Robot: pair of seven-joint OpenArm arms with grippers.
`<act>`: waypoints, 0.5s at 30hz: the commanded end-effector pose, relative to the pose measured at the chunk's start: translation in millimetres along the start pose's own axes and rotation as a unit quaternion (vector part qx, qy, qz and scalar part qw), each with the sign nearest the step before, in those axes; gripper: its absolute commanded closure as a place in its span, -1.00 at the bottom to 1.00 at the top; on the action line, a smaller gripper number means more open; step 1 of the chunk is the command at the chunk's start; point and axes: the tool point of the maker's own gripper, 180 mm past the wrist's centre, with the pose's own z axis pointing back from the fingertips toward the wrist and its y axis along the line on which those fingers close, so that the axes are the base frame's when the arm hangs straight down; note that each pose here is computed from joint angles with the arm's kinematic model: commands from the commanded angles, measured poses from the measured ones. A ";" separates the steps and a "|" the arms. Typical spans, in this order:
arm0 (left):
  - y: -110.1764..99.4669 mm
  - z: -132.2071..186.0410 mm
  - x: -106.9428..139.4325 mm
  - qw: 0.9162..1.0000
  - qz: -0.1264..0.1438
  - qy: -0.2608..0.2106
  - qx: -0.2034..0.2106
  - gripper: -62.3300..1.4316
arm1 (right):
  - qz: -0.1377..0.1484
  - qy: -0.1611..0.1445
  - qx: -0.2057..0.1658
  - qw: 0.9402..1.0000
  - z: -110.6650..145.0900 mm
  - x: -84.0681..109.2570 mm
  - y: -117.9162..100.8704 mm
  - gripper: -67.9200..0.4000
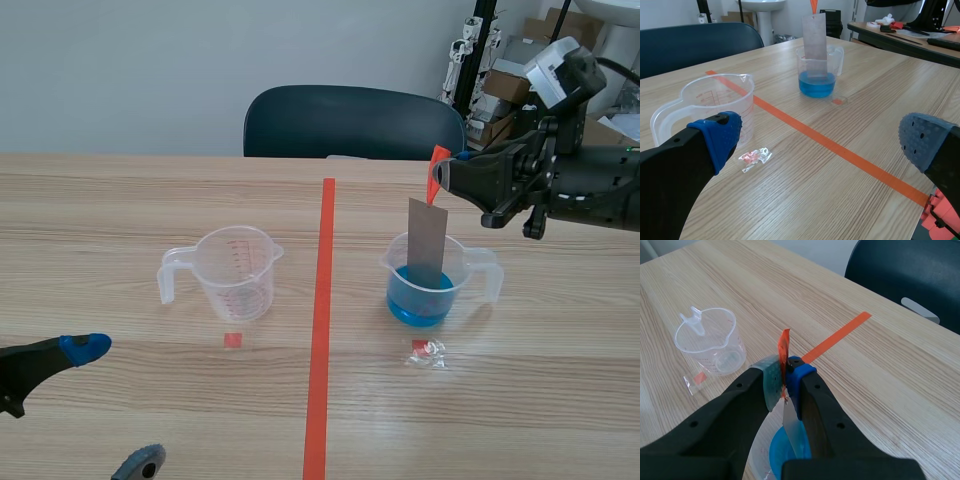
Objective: Do the redox reaction experiment. hold the plate still in the solution
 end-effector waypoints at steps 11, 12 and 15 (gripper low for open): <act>0.5 -2.8 7.4 1.000 -0.004 -0.014 -0.003 -1.00 | 0.009 -0.001 -0.002 1.000 1.2 4.6 -3.1 0.98; 0.5 -2.8 7.4 1.000 -0.004 -0.014 -0.003 -1.00 | 0.009 0.000 -0.002 1.000 1.2 4.3 -3.1 0.98; 0.5 -2.8 7.4 1.000 -0.004 -0.014 -0.003 -1.00 | 0.009 0.000 -0.002 1.000 1.2 4.3 -3.1 0.98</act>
